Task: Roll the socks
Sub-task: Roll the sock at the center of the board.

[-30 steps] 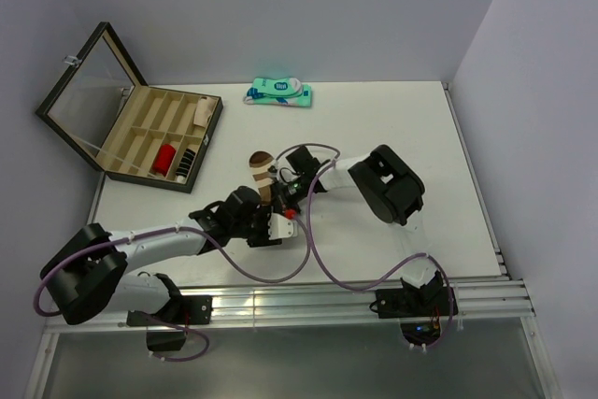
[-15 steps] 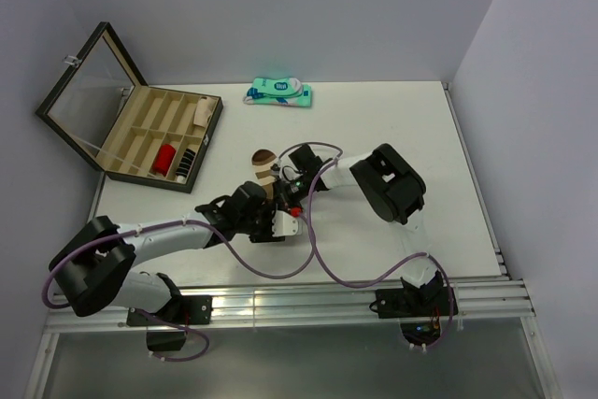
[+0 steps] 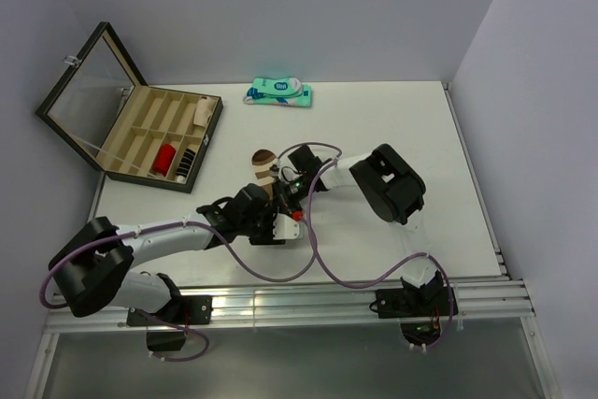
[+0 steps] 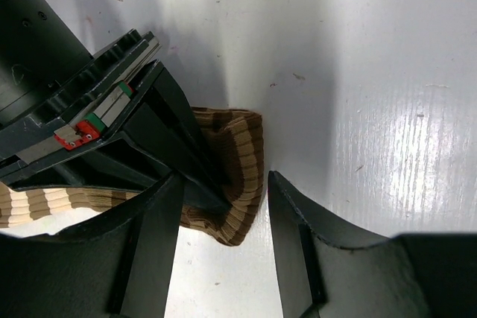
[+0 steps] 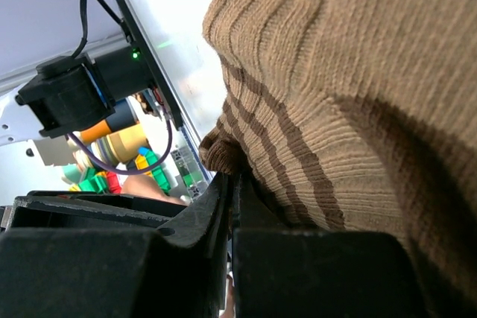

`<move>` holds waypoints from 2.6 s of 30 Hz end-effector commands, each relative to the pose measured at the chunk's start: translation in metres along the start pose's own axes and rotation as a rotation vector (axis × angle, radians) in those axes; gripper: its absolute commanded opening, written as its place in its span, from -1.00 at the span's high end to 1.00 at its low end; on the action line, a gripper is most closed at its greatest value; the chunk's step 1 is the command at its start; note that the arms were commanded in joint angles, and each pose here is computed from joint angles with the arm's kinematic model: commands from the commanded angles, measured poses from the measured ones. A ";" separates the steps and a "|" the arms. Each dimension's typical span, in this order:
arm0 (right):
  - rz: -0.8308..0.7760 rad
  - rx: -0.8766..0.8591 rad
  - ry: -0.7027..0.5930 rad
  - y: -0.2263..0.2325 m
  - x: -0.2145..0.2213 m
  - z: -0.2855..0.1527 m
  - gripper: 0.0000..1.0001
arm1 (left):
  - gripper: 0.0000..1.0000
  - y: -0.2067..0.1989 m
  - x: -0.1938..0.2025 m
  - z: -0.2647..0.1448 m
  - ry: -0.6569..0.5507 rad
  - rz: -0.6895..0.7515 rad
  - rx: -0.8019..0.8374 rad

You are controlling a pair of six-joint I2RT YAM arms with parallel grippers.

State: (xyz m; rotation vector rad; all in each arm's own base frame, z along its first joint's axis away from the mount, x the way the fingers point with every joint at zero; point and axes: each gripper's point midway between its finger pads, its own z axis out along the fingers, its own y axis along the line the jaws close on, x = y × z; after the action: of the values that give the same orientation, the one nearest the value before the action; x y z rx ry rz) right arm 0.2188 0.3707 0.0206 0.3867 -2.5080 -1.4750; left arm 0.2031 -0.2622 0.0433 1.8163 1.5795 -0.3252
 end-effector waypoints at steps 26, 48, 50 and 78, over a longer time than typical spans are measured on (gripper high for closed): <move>0.022 0.087 -0.015 -0.022 0.004 0.012 0.97 | -0.05 -0.048 -0.029 -0.023 -0.121 -0.012 0.148; 0.017 0.079 -0.011 -0.023 0.006 0.010 1.00 | 0.04 -0.001 -0.014 -0.002 -0.056 -0.039 -0.007; 0.017 0.078 -0.010 -0.023 0.006 0.010 1.00 | 0.05 0.004 -0.015 -0.006 -0.059 -0.040 -0.024; 0.026 0.081 -0.010 -0.025 0.007 0.010 1.00 | 0.05 0.005 0.019 0.003 0.028 -0.070 -0.007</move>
State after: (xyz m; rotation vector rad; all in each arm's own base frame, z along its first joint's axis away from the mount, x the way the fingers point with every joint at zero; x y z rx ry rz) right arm 0.2171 0.3784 0.0210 0.4059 -2.5117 -1.4964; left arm 0.1922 -0.2511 0.0283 1.7996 1.6632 -0.4017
